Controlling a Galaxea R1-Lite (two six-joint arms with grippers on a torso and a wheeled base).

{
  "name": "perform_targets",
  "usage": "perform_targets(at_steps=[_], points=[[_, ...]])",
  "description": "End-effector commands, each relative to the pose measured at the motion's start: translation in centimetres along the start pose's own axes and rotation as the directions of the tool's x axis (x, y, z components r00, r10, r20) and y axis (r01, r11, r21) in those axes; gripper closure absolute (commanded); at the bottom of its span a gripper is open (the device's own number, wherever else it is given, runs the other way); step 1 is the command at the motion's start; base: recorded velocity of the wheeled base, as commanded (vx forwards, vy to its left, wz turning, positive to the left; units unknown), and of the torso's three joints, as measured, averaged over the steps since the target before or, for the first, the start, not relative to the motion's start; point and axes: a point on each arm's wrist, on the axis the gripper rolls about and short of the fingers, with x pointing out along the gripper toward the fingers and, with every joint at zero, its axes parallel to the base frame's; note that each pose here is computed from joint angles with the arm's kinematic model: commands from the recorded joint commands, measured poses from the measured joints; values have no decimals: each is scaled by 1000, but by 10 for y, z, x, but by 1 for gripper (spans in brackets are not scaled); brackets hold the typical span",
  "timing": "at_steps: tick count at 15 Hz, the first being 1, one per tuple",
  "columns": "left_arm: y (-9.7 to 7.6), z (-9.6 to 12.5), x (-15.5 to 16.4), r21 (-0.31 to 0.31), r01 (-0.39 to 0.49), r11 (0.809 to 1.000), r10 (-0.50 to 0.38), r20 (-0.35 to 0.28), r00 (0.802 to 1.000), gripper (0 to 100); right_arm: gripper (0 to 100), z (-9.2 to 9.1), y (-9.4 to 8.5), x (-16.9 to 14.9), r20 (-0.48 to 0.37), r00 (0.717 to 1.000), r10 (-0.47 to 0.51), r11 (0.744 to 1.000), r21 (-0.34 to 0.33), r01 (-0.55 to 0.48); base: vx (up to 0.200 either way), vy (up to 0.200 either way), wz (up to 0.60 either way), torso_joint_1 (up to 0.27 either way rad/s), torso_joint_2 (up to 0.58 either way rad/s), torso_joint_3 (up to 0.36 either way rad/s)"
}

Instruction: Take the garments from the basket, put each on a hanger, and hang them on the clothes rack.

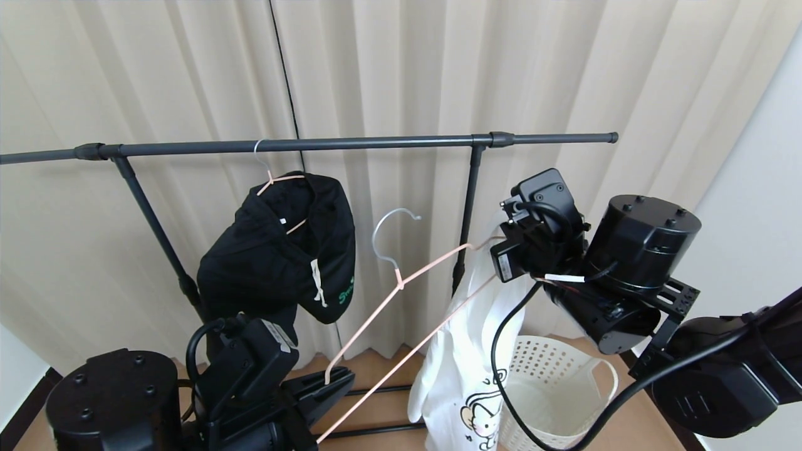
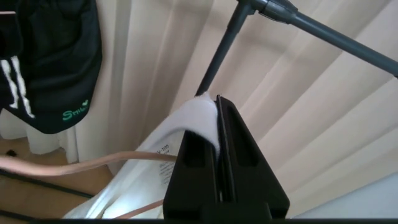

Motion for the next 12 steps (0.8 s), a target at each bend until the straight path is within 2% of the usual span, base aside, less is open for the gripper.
perform_targets(at_steps=[1, 5, 8, 12], points=[[0, -1, 1, 0, 1, 1000, -1, -4, 1000, 100, 100, 7, 5, -8, 20, 1000, 22, 1000, 7, -22, 0, 0, 0, 0, 0, 0], [0, 1, 2, -1, -5, 1000, 5, 26, 1000, 100, 100, 18, 19, -26, 38, 998, 58, 998, 16, -59, 0, 0, 0, 0, 0, 0], [0, 0, 4, 0, -6, 1000, 6, 19, 1000, 100, 100, 25, 33, -39, 58, 994, 96, 995, 23, -98, 0, 0, 0, 0, 0, 0], [1, 0, 4, -1, -14, 1000, 14, 36, 999, 100, 100, 33, 48, -51, 86, 984, 155, 985, 61, -161, 0, 0, 0, 0, 0, 0]])
